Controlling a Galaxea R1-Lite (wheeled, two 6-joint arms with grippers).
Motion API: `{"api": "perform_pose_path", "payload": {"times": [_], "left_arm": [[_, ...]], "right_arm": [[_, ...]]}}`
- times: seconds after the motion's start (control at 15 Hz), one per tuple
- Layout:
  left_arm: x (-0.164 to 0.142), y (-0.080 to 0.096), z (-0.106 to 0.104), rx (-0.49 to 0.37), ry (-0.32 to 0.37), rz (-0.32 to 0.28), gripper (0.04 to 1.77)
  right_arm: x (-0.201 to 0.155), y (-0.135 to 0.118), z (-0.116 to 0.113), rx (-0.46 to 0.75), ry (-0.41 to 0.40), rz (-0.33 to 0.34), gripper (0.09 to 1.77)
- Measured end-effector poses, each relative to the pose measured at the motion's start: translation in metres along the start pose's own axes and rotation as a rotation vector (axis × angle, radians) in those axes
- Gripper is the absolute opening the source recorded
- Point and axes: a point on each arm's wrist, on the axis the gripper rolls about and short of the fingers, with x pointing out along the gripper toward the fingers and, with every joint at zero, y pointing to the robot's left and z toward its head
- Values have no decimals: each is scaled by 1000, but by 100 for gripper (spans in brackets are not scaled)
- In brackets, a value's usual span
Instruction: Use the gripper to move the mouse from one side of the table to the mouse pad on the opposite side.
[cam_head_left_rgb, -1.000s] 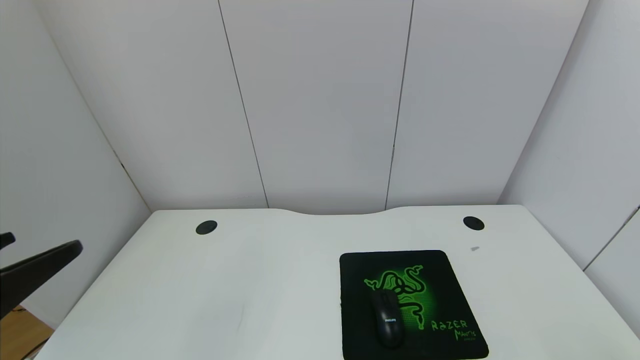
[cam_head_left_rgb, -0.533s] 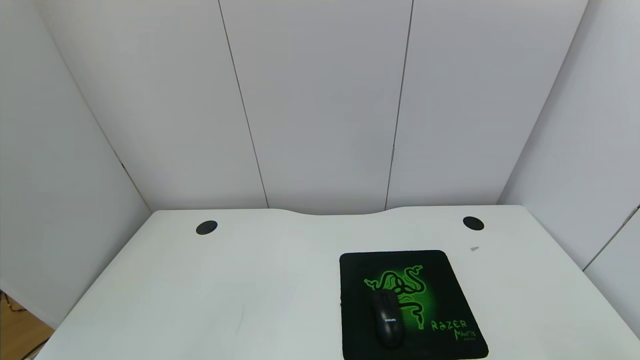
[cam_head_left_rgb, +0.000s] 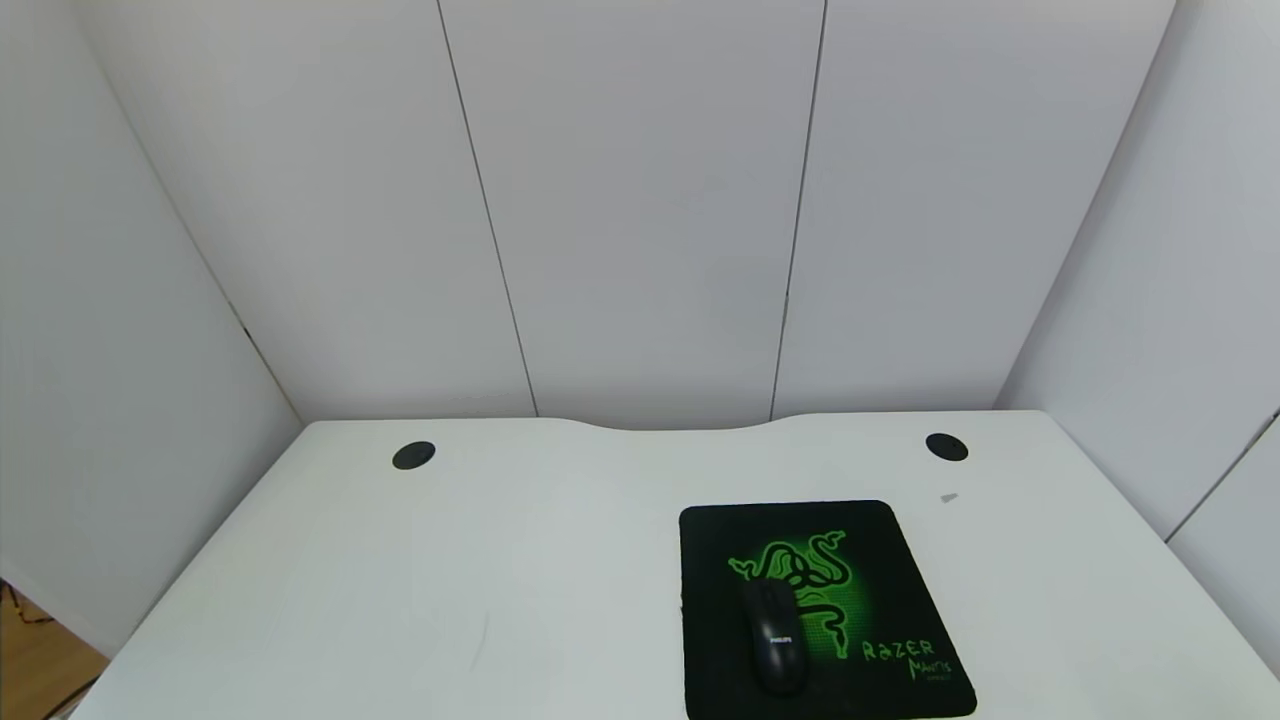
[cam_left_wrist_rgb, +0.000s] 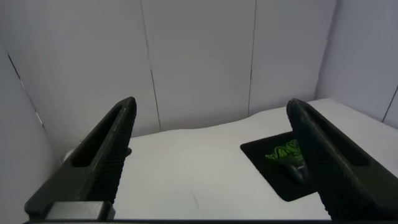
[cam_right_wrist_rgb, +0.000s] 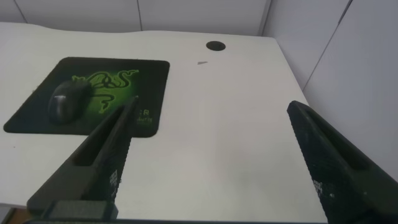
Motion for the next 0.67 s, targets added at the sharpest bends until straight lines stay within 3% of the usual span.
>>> {"api": "perform_pose_path", "payload": {"times": [0.13,0.2,0.4,0.53,0.67], "left_arm": [[-14,-3,-4,15,-62,31,172],[-18,-2,-8,19,-87,82,172],[-17,0,-26,37,-105,139,172],[-11,3,-48,45,-88,184,172],[-6,7,-73,35,-20,237,172]], "right_arm": [[0,0,0,0,0,-1,171],[0,0,0,0,0,0,171],[0,0,0,0,0,0,171],[0,0,0,-1,0,0,171],[0,0,0,-3,0,0,171]]}}
